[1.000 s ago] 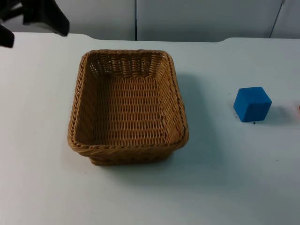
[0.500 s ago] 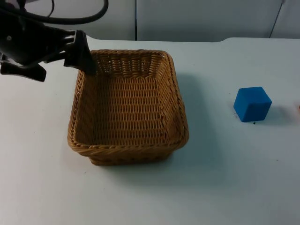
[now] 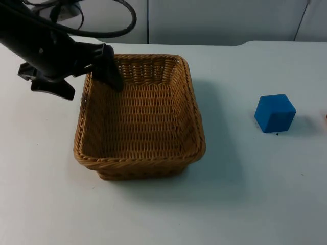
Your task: Pick up the basket with the left hand and place the blue cube into the basket with the right hand.
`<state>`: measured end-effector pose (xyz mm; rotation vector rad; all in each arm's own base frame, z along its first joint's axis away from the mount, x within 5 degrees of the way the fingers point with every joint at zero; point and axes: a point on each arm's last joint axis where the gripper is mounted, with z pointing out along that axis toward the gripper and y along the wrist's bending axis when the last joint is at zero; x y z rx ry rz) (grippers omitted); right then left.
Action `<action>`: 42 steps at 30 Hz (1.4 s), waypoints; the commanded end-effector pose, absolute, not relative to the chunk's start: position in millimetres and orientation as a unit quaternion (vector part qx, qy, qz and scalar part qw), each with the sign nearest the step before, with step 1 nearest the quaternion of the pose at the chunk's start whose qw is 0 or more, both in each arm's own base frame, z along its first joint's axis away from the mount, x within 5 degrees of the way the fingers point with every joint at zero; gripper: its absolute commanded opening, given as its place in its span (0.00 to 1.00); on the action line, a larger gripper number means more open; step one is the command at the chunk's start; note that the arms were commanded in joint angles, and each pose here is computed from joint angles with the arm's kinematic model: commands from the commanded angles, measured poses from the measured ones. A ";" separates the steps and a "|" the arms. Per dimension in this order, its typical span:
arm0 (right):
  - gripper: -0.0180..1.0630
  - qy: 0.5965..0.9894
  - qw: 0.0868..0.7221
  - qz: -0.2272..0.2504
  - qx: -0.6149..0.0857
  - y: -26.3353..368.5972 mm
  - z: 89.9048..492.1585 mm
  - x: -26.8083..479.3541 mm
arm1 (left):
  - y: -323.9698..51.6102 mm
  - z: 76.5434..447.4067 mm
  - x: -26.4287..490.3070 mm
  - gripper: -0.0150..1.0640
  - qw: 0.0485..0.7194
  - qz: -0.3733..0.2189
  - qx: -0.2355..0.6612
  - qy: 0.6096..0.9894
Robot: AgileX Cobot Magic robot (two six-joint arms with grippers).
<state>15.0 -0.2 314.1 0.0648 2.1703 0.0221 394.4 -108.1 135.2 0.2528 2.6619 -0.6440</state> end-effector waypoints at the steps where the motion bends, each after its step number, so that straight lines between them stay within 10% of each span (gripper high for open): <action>1: 0.98 0.883 0.468 0.007 0.027 -0.2 316.4 15.1 | -112.4 130.9 395.6 0.99 0.187 -0.238 0.089 0.949; 25: 0.98 0.883 0.468 0.007 0.027 -0.2 316.4 15.1 | -142.3 93.8 404.2 0.89 0.168 -0.243 0.114 0.949; 42: 0.98 0.883 0.468 0.007 0.027 -0.2 316.4 15.1 | -140.5 93.8 407.5 0.10 0.181 -0.234 0.096 0.950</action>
